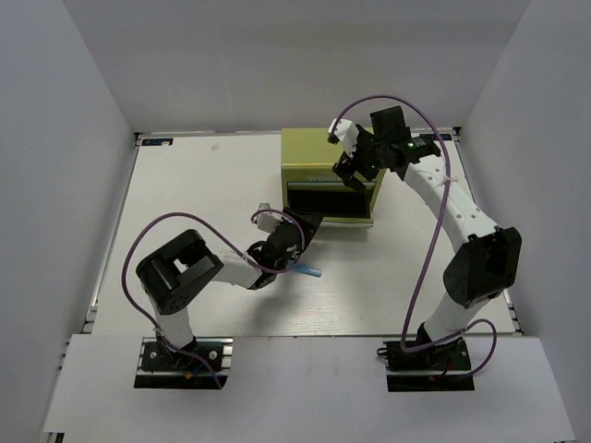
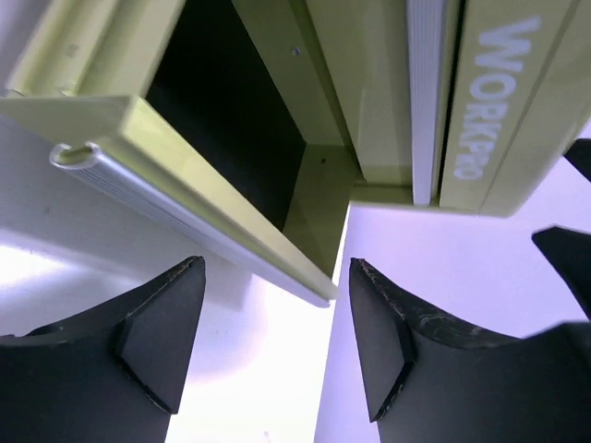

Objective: Sort the stationery into containers
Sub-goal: Open the drawer in the storage box, then pick up the stationery from the center of the board.

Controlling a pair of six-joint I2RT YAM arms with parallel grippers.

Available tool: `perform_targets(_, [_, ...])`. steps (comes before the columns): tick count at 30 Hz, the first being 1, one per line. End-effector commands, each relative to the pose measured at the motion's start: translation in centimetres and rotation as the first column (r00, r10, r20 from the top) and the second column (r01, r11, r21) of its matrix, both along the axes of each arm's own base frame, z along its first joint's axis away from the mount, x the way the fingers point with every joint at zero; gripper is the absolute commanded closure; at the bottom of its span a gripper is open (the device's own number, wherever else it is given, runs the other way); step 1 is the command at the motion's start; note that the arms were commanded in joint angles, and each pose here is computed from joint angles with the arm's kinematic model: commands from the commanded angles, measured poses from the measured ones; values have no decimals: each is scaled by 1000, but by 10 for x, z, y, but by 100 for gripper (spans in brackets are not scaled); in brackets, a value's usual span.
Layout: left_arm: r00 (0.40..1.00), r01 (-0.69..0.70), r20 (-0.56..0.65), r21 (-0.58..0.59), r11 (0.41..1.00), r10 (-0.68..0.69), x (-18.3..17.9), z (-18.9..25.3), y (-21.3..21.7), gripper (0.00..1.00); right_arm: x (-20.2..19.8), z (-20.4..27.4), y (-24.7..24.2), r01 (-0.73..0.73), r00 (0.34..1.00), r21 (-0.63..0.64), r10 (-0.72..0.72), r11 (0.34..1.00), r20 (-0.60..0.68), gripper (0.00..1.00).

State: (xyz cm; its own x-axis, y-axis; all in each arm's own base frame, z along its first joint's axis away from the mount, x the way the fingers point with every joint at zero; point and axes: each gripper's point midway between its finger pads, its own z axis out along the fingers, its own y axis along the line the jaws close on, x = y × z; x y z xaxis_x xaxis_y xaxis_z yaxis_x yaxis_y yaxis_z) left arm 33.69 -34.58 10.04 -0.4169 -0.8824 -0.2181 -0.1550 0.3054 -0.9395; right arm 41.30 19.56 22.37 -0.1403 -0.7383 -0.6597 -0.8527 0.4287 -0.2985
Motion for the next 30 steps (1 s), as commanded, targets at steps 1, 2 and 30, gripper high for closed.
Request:
perform_targets(1, [996,87,13,46,995,-88,-13,27,-6,25,-25,34,-5,-38,997,37,36,999,61,11])
perform_targets(2, [993,119,14,83,989,-120,-18,29,-10,25,-35,30,-9,-48,997,30,46,998,57,11])
perform_targets(30, [954,226,-283,475,851,-96,-196,9,218,29,-218,-123,81,-462,819,148,484,875,-308,39])
